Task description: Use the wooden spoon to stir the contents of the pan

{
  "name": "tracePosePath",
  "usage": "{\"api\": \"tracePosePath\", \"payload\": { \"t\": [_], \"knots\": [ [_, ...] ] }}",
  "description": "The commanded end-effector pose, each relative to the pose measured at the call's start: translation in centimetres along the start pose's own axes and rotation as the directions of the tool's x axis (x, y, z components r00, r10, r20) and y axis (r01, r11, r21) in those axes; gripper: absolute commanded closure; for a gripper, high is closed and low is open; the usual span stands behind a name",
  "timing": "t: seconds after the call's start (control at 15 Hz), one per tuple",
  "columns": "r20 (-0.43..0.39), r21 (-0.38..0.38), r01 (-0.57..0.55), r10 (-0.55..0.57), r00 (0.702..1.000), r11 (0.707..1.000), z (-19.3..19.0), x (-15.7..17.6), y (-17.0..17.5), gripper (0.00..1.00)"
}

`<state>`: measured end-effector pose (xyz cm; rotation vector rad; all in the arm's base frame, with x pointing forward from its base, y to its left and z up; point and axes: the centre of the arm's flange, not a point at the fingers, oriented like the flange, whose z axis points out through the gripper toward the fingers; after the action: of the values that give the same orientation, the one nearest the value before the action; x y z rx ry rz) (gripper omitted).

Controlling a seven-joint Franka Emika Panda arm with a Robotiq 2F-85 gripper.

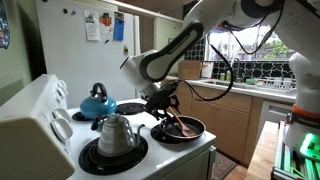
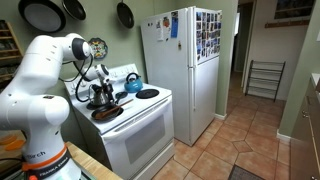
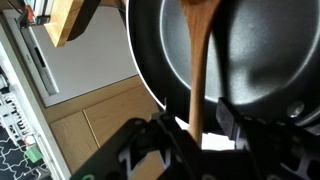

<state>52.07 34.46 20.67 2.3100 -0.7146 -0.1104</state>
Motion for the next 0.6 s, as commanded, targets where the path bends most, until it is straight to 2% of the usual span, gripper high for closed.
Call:
{"api": "tracePosePath", "payload": {
  "t": [0.0, 0.13, 0.2, 0.53],
  "knots": [
    [-0.011, 0.015, -0.004, 0.004, 1.000, 1.000, 0.1, -0.5, 1.4, 0.19],
    [-0.030, 0.022, 0.000, 0.001, 1.000, 1.000, -0.5, -0.5, 1.6, 0.04],
    [-0.041, 0.027, 0.001, 0.000, 0.999, 1.000, -0.8, -0.6, 1.8, 0.01],
    [-0.106, 0.122, 0.063, -0.050, 0.993, 0.990, -3.5, -0.8, 3.3, 0.00]
  ]
}}
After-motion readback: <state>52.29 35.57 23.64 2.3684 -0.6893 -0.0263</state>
